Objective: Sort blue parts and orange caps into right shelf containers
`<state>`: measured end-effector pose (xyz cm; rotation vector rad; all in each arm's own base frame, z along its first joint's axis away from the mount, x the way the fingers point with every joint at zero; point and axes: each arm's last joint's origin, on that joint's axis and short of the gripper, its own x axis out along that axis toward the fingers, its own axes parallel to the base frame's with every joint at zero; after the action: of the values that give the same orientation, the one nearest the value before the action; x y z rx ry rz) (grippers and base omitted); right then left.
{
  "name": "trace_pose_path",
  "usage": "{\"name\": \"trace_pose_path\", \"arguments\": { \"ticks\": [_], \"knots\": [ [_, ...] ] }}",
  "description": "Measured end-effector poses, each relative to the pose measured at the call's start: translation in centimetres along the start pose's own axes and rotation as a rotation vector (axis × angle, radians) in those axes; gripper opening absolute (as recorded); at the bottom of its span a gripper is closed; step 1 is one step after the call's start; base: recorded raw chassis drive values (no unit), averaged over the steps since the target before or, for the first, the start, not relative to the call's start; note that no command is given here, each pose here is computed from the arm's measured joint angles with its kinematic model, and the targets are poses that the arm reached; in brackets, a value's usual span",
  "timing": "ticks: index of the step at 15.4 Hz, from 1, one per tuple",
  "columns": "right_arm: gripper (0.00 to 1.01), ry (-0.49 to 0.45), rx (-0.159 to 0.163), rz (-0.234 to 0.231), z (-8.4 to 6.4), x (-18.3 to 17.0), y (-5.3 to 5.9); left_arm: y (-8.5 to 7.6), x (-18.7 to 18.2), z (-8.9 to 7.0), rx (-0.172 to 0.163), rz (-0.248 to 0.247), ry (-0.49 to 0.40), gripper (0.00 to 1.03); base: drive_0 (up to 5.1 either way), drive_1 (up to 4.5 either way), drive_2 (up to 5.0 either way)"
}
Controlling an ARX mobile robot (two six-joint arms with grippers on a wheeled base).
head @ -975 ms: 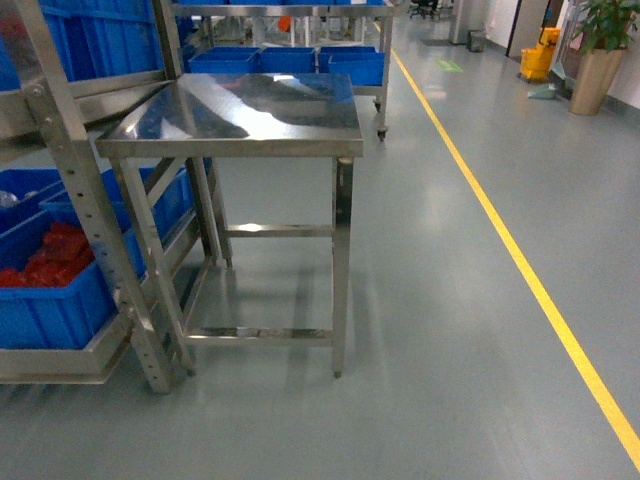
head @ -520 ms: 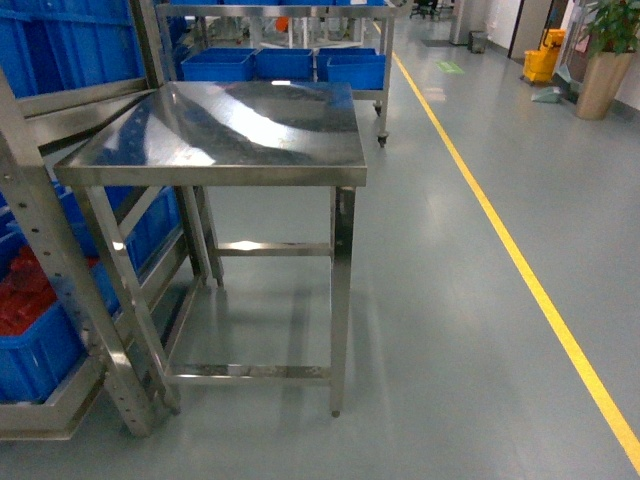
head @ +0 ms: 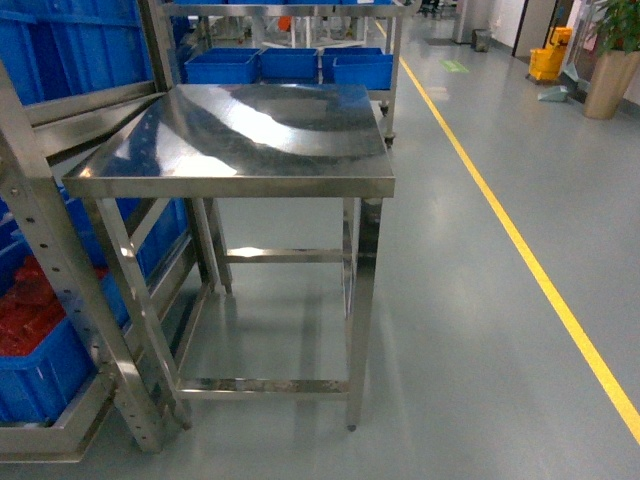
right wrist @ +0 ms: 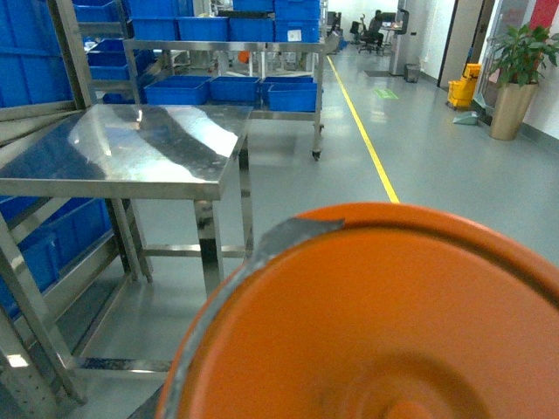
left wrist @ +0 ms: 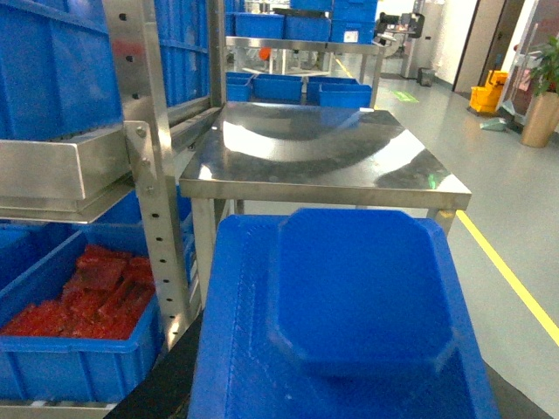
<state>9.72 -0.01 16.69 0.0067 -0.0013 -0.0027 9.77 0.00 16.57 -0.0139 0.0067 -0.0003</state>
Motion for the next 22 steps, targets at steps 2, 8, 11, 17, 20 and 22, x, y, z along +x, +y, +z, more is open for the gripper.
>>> {"name": "trace_pose_path", "arguments": {
  "ticks": [2, 8, 11, 17, 20, 22],
  "knots": [
    [0.43, 0.001, 0.0, 0.0, -0.01, 0.0, 0.0, 0.0, 0.0, -0.01, 0.0, 0.0, 0.001, 0.42, -4.7, 1.54, 3.5],
    [0.43, -0.002, 0.0, 0.0, 0.02, 0.0, 0.0, 0.0, 0.0, 0.0, 0.0, 0.001, 0.0, 0.42, -4.9, 2.18, 2.8],
    [0.43, 0.003, 0.0, 0.0, -0.03, 0.0, 0.0, 0.0, 0.0, 0.0, 0.0, 0.0, 0.0, 0.42, -4.9, 2.48, 2.5],
    [0.43, 0.004, 0.0, 0.0, -0.04, 0.0, 0.0, 0.0, 0.0, 0.0, 0.0, 0.0, 0.0, 0.42, -5.0, 2.43, 2.4],
    [0.43, 0.001, 0.0, 0.0, -0.01, 0.0, 0.0, 0.0, 0.0, -0.01, 0.0, 0.0, 0.001, 0.42, -5.0, 2.41, 2.4],
    [0.43, -0.002, 0.0, 0.0, 0.02, 0.0, 0.0, 0.0, 0.0, -0.01, 0.0, 0.001, 0.002, 0.42, -5.1, 2.37, 2.4]
  ]
}}
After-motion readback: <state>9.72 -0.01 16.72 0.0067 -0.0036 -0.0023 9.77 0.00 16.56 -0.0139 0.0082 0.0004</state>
